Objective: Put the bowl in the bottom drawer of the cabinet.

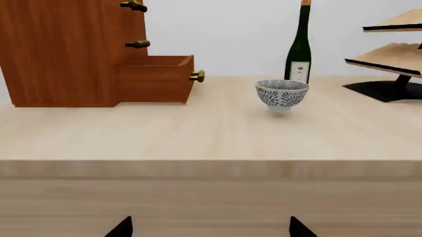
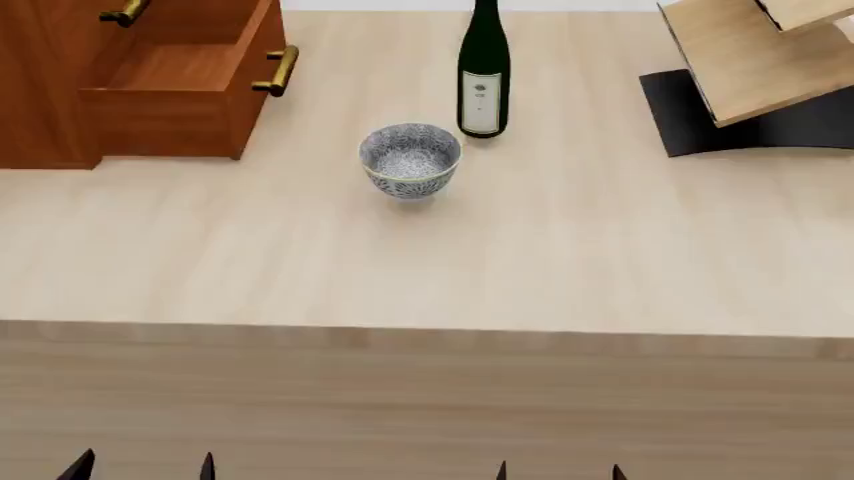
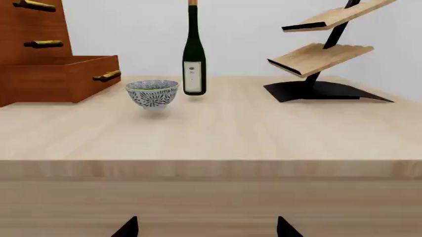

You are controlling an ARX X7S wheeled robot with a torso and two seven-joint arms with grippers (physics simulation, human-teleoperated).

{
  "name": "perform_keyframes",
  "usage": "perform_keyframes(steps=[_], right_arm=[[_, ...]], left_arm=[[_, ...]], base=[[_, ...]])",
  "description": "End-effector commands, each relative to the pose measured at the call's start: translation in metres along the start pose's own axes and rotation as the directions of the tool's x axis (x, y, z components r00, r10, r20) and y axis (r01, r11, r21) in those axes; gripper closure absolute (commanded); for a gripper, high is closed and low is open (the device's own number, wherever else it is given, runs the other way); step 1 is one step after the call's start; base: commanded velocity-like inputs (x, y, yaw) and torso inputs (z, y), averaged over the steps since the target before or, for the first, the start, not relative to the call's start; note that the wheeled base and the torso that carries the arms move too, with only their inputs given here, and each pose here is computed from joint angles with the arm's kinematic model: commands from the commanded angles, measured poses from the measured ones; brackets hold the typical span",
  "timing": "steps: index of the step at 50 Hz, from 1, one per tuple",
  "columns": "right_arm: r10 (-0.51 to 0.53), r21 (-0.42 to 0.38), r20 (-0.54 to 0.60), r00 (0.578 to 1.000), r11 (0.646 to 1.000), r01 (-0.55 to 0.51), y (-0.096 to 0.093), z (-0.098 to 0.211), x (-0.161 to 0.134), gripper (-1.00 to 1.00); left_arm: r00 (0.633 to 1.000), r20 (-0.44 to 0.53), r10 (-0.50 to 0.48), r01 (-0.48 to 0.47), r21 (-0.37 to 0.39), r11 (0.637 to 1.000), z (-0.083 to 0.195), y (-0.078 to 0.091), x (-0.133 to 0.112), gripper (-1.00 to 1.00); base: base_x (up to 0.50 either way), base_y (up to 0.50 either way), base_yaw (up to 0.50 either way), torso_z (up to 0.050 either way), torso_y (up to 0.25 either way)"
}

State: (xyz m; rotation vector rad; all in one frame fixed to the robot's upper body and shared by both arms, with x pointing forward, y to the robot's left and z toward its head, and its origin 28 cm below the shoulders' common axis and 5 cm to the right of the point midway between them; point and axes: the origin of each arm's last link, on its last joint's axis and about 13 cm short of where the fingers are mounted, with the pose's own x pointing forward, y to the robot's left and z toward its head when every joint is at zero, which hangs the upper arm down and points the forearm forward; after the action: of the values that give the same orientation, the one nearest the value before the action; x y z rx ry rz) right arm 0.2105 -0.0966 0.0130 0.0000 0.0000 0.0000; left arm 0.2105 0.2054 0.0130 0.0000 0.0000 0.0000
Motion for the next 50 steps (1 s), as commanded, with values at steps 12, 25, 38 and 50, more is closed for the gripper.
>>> perform_keyframes(steps=[12,25,38,50], right_arm=[[-0.025,0.002,-0.021,0.999,1.0,0.025,-0.0011,-0.0009,-0.0006,-1.0],[-0.029,-0.007,-0.033,0.999,1.0,0.029,-0.001,-0.0037,-0.0004,-1.0],[-0.031,-0.088,-0.027,0.999,0.996,0.029,0.0007,-0.002,-0.0023,-1.0],[-0.023,-0.094,-0.025,0.999,0.995,0.02,0.0022,-0.0014,-0.0023,-1.0]], left_arm=[[1.0,-0.002,-0.017,0.017,-0.005,1.0,-0.0014,0.0002,-0.0023,-1.0],[0.999,0.008,-0.032,0.032,-0.031,0.999,0.0007,0.0011,-0.0039,-1.0],[0.999,0.022,-0.027,0.027,-0.021,0.999,0.003,0.0014,-0.005,-1.0],[0.999,0.024,0.028,-0.028,0.005,1.0,0.0039,0.0027,-0.0033,-1.0]], base=[[0.0,0.0,0.0,0.0,0.0],[0.0,0.0,0.0,0.0,0.25],[0.0,0.35,0.0,0.0,0.25],[0.0,0.5,0.0,0.005,0.125]])
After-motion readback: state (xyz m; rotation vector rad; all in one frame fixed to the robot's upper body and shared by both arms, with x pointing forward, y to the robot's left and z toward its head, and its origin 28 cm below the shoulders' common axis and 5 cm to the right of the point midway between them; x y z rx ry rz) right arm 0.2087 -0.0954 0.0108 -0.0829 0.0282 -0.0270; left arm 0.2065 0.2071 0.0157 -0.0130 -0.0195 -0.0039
